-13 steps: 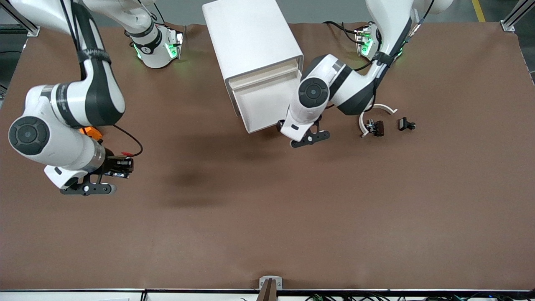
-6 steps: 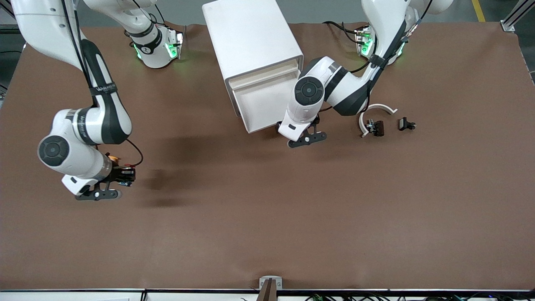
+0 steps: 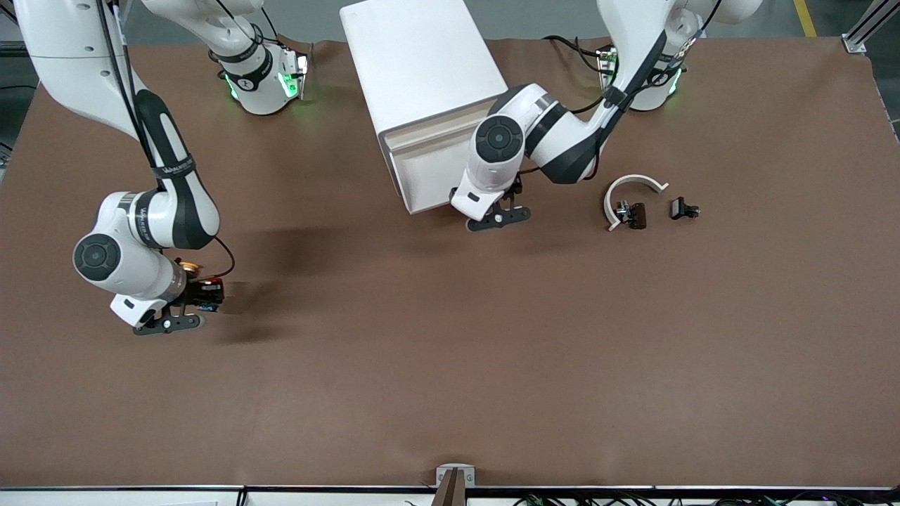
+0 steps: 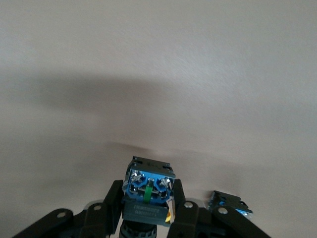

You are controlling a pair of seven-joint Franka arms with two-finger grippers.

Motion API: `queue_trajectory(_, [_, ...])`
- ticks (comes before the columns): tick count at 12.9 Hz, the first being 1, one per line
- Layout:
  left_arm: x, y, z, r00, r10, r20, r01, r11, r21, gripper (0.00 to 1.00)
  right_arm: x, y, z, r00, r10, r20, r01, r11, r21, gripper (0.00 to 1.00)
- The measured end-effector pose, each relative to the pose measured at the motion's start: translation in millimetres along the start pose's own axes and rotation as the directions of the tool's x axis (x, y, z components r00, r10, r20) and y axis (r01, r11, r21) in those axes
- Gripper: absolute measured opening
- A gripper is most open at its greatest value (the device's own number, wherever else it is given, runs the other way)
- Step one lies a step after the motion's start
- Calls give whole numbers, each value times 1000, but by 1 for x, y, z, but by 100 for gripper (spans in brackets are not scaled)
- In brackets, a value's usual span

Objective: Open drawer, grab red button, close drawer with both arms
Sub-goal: 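Push the drawer shut with the left gripper while the right gripper lowers, then set the button on the table and open the right gripper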

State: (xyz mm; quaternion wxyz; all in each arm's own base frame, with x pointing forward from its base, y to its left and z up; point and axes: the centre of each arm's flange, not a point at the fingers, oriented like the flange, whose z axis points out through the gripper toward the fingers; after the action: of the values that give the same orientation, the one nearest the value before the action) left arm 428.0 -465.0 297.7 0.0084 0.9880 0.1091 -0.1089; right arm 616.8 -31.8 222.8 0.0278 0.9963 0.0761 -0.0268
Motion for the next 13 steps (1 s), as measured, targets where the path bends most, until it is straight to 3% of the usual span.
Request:
queue_trajectory(7, [-73, 26, 25, 993, 46, 109, -46, 999, 0, 100, -26, 2, 33, 1000, 5, 12, -6, 1000, 8, 44])
queue_trajectory(13, [-92, 32, 29, 992, 31, 122, -32, 999, 6, 100, -32, -2, 41, 1000, 2, 18, -2, 1000, 11, 48])
